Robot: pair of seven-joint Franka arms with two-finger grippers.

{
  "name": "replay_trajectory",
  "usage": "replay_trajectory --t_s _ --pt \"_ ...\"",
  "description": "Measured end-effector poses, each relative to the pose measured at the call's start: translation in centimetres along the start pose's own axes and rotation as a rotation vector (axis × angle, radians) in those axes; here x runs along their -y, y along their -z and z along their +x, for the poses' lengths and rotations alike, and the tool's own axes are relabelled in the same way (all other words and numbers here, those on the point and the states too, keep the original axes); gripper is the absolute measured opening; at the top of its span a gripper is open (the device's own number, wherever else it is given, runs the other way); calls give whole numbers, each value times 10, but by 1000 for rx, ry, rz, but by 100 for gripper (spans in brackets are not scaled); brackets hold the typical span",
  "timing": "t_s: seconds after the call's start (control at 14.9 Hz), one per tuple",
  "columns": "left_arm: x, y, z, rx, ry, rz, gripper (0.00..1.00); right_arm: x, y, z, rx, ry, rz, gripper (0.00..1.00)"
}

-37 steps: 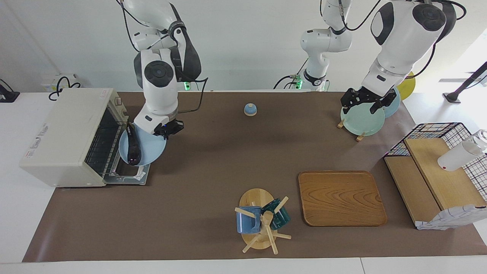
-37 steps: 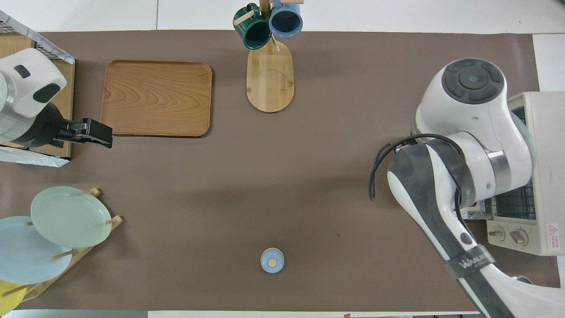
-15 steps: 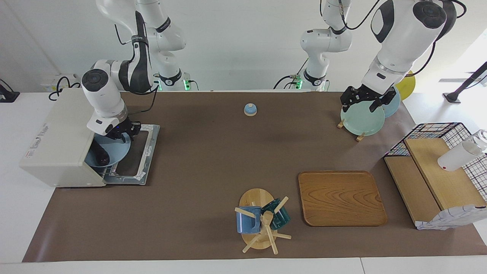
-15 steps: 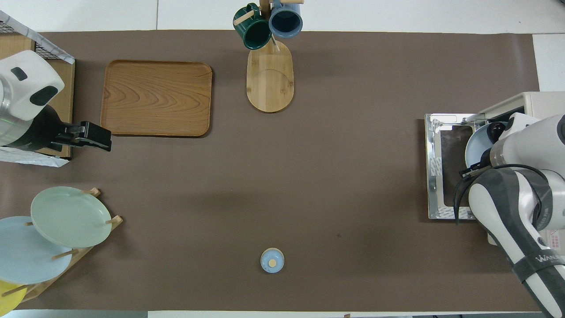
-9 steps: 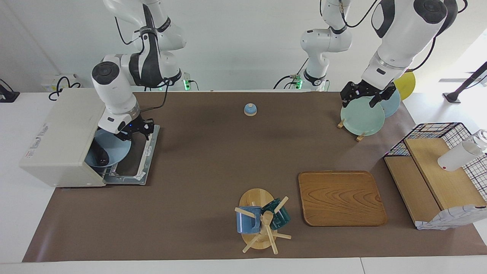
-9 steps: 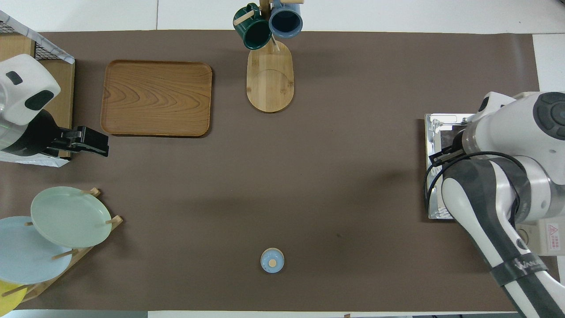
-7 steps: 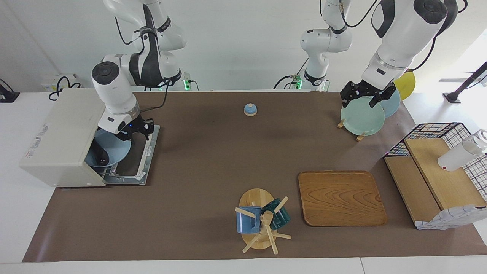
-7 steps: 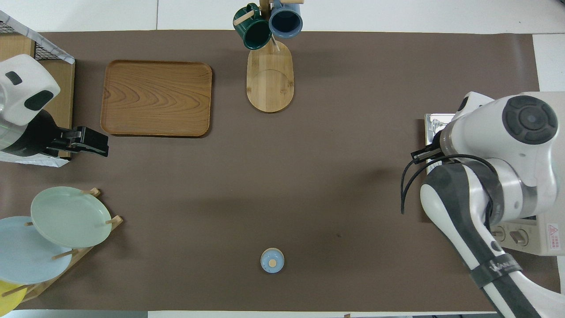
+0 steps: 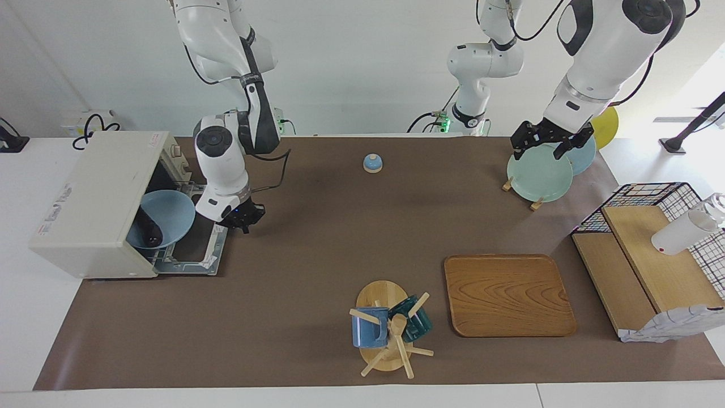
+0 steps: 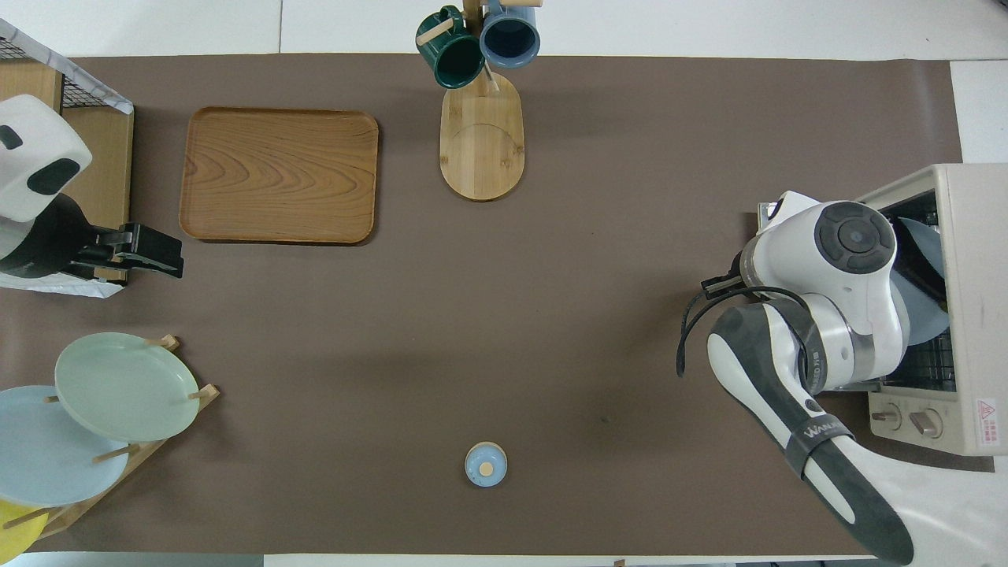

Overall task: Put eggplant into oven
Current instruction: 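Withdraw the right gripper out of the oven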

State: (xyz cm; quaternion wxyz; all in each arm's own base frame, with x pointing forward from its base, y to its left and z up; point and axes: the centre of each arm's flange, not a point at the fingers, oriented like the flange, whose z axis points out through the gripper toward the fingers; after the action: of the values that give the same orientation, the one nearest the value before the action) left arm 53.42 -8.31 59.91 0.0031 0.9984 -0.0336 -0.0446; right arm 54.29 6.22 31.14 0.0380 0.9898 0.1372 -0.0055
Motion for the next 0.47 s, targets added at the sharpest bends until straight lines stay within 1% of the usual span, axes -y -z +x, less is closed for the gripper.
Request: replay_trajectory --t_s 0.2,0.47 --pt "2 0 0 0 3 0 100 -13 -13 -10 4 -25 2 1" --pt "1 0 0 -1 2 0 100 -30 -16 -16 10 -54 4 1"
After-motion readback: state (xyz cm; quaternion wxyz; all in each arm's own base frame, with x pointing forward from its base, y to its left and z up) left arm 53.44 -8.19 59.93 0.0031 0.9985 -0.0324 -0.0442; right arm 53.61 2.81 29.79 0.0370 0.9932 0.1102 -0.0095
